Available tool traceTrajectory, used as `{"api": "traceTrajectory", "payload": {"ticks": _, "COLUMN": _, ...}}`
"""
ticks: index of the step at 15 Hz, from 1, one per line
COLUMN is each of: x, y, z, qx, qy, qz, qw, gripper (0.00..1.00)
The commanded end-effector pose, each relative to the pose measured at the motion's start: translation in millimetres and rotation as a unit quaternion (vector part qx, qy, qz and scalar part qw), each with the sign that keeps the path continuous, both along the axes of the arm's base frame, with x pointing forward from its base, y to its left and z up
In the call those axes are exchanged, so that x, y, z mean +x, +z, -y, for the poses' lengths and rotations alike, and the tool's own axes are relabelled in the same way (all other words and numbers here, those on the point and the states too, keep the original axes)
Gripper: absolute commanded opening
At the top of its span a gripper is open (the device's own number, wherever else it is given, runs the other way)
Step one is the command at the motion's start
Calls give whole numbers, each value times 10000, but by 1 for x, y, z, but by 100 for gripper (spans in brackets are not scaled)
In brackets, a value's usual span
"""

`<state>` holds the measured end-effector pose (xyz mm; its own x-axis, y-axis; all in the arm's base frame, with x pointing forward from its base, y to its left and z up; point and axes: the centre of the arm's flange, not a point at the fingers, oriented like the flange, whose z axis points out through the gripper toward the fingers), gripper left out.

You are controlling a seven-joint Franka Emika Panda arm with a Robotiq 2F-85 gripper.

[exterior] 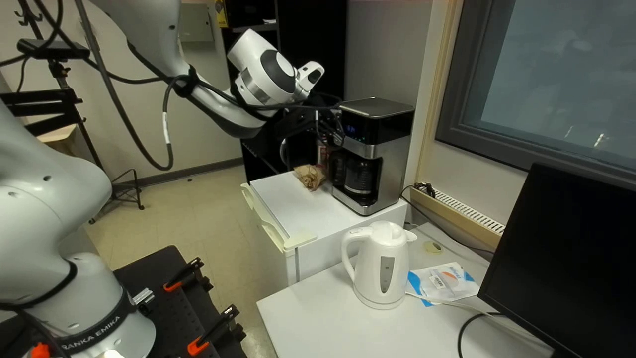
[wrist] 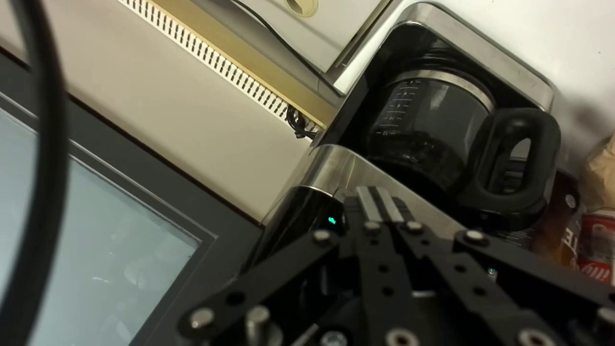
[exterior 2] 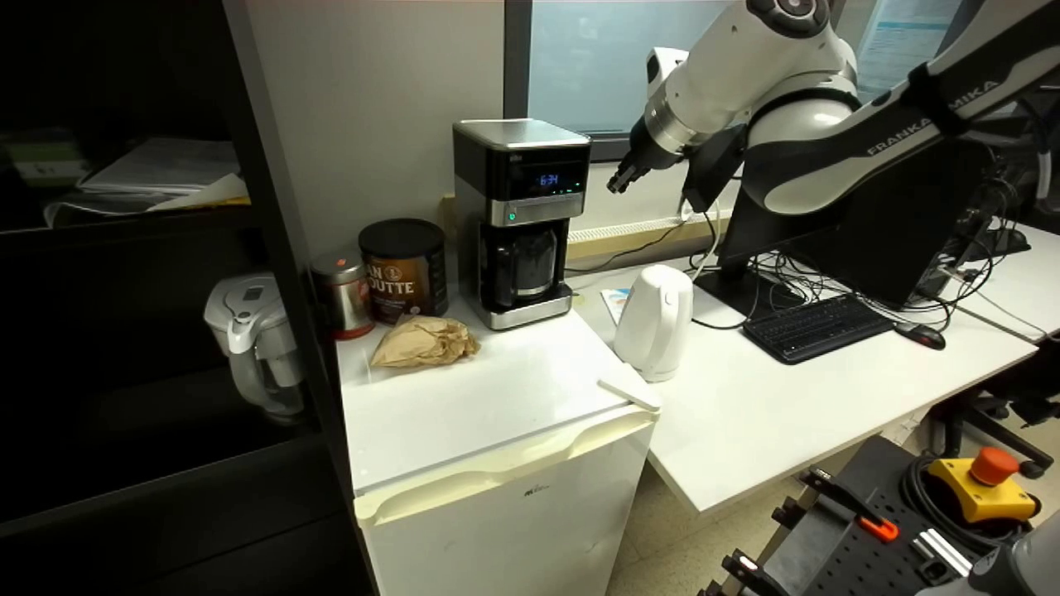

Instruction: Press the far right rectangular button on the coffee machine

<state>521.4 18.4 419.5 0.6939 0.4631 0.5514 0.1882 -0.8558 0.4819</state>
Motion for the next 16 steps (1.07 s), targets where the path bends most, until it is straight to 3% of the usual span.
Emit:
{"api": "traceTrajectory", "payload": {"ticks": 1, "x": 33, "y": -28, "z": -3, "qx": -7, "qy": -40, "qz": 23, "qw": 10000, "gripper": 0}}
{"api": "traceTrajectory", "payload": {"ticks": 16, "x": 76, "y": -60, "z": -1, "qx": -82, "qy": -99, "qz": 227, "qw": 9997, "gripper": 0}}
